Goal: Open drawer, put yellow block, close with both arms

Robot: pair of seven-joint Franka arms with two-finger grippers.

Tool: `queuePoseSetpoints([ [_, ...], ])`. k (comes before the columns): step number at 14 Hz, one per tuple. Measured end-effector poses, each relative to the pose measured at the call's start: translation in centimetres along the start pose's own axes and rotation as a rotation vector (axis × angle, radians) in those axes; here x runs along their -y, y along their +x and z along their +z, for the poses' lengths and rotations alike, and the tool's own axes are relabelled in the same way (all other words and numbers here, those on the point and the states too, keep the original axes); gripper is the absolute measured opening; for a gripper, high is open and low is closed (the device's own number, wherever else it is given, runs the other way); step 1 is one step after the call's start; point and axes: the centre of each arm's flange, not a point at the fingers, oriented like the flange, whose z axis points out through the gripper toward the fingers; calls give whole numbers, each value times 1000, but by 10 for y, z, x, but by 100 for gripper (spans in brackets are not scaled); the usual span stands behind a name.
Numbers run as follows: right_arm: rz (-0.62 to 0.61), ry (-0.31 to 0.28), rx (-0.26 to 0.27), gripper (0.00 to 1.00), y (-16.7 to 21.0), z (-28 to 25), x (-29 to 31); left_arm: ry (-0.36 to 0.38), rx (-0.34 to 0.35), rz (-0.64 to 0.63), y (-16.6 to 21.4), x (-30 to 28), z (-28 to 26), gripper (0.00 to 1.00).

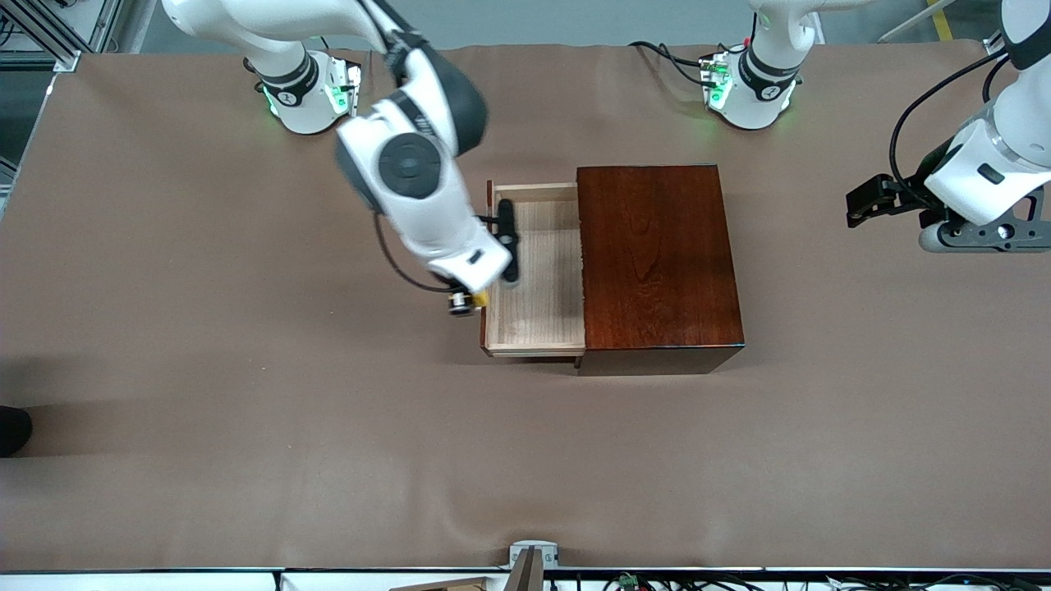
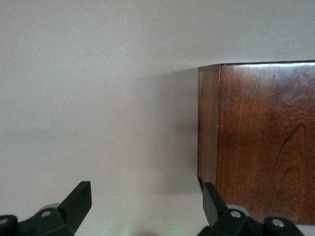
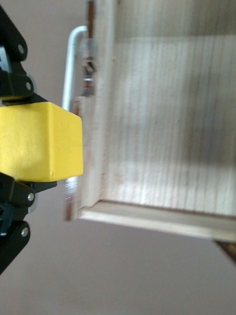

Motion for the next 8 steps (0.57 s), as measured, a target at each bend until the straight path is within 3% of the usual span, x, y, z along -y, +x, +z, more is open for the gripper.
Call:
queuePoseSetpoints([
  [3, 8, -22, 65, 56, 43, 27, 22, -1, -11, -13, 1, 0, 0, 100],
  [8, 22, -50, 47, 56, 75, 71, 32, -2, -19, -16, 3, 0, 1, 100],
])
